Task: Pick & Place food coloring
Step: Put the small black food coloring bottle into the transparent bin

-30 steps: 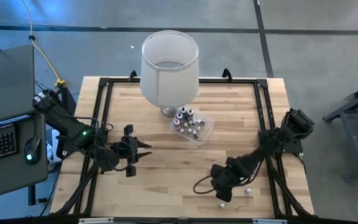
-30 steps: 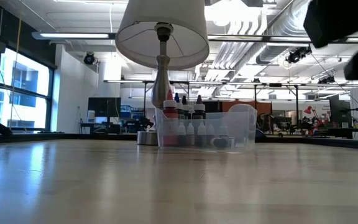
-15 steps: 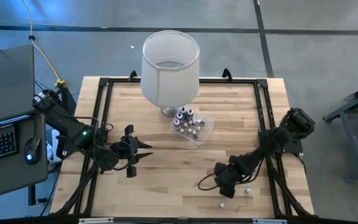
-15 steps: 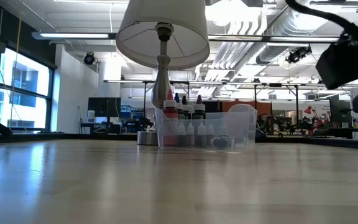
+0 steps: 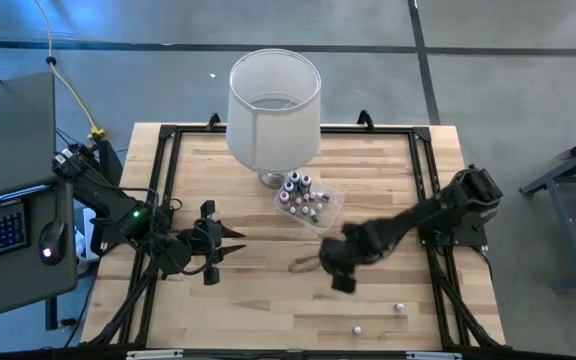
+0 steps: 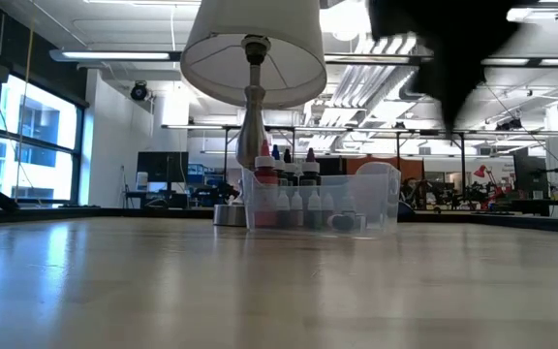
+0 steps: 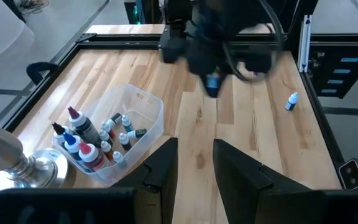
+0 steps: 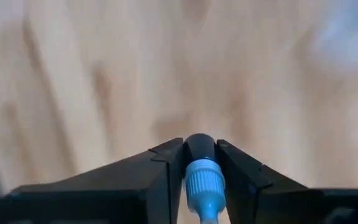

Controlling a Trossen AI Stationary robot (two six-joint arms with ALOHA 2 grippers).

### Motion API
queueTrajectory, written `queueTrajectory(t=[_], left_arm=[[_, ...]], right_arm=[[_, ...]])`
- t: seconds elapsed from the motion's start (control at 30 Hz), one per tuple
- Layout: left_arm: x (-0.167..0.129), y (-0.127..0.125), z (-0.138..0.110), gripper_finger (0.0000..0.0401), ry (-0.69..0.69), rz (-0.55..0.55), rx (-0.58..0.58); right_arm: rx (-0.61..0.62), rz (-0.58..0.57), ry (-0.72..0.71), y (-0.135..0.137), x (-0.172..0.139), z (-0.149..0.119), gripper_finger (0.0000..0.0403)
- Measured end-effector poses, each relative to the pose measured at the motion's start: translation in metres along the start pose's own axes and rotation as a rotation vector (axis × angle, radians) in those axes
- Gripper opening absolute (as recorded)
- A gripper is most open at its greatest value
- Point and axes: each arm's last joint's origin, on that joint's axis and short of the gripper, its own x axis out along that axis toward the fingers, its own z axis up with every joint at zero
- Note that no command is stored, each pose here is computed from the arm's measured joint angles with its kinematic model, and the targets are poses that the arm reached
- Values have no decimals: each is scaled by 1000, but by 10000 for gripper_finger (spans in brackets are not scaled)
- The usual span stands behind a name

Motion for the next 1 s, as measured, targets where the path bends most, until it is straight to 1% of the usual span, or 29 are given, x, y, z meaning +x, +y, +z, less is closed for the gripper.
queueTrajectory(t=[0.07, 0.13, 0.23, 0.3, 0.4, 0.5, 0.6, 0.7, 0.8, 0.9, 1.0], left_arm=[[0, 0, 0, 99, 1, 0, 5], [0, 0, 0, 99, 3, -2, 6], [0, 0, 0, 99, 11, -20, 6], [0, -1, -1, 99, 19, -38, 7], [0, -2, -1, 99, 36, -74, 7], [0, -2, -3, 99, 55, -90, 17], [0, -1, -5, 99, 73, -84, 32], [0, 0, -6, 99, 82, -74, 43], [0, 0, -6, 99, 84, -73, 44], [0, 0, -6, 99, 83, -71, 45], [0, 0, -6, 99, 75, -54, 45]], right_arm=[[-64, -66, -97, -11, -18, 23, 90], [-86, -113, -147, -27, -30, 41, 87], [-53, -132, -164, -59, -34, 61, 70], [-19, -161, -156, -82, -33, 68, 65], [8, -171, -105, -114, -22, 69, 66], [10, -121, -101, -136, -9, 68, 78], [47, -60, -98, -152, 8, 62, 78], [64, -17, -75, -160, 21, 53, 70], [24, 6, -45, -164, 32, 44, 71], [18, -2, -51, -166, 40, 38, 92], [-16, -10, -63, -167, 45, 36, 120]])
